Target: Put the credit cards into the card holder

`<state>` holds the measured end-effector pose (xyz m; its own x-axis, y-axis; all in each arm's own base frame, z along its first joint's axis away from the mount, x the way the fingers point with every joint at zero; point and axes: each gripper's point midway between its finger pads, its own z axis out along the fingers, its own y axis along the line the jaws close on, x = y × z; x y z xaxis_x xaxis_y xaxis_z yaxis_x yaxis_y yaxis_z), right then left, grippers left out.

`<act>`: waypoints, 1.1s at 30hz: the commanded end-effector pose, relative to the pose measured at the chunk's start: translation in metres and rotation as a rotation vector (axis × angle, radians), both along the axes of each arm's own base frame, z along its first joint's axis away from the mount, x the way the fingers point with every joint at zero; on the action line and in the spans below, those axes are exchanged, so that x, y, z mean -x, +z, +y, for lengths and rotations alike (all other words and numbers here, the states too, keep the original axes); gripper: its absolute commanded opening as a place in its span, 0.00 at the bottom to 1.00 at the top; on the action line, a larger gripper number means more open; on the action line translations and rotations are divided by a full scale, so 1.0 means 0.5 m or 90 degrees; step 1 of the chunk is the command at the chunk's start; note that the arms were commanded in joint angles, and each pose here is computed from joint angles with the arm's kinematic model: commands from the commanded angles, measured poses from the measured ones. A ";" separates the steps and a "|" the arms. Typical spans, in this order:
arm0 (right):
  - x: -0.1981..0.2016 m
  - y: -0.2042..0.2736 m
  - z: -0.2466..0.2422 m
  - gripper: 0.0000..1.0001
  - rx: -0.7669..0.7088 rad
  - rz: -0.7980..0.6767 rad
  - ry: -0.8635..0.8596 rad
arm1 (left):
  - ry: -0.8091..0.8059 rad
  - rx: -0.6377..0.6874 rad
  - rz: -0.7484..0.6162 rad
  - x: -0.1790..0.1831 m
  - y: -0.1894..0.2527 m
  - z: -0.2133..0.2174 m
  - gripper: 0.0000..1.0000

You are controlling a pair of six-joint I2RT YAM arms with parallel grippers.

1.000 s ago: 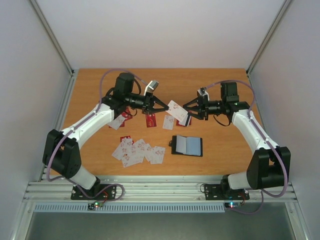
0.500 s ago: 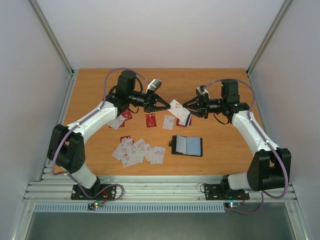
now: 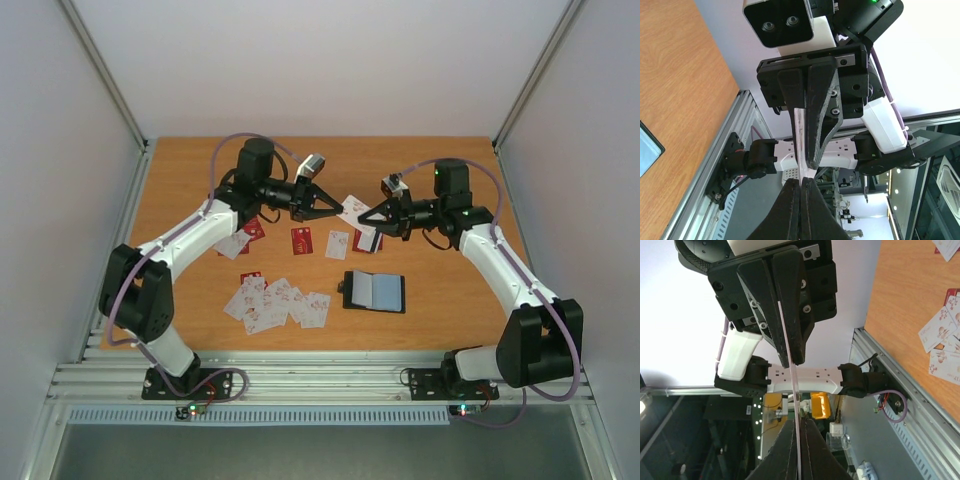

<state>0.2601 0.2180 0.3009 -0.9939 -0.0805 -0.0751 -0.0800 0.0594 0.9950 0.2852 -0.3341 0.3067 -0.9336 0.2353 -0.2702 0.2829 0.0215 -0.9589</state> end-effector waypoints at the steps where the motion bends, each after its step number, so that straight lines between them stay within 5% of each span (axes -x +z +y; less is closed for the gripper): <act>1: 0.017 0.013 0.000 0.01 -0.007 -0.011 0.010 | -0.009 0.018 -0.029 -0.006 0.018 -0.006 0.00; 5: 0.013 0.012 0.000 0.01 0.000 -0.009 -0.002 | 0.010 0.014 -0.033 -0.012 0.020 -0.006 0.04; 11: -0.023 0.005 0.000 0.01 0.029 0.004 -0.072 | 0.120 0.029 -0.043 -0.054 0.036 -0.009 0.50; 18: -0.068 0.066 0.010 0.01 -0.002 -0.031 -0.147 | 0.242 0.057 0.000 -0.080 0.047 -0.013 0.71; 22: -0.084 0.077 0.023 0.01 -0.005 -0.037 -0.171 | 0.289 0.041 -0.008 -0.094 0.050 -0.009 0.69; 33: -0.117 0.087 0.034 0.01 0.008 -0.056 -0.224 | 0.375 0.069 0.020 -0.118 0.085 -0.026 0.37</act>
<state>0.3095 0.2348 0.3275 -0.9694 0.2222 -0.1043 -0.0830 0.1029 0.9912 0.3397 -0.3484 0.3184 -0.9431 -0.2741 -0.1882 0.1657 0.1031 -0.9808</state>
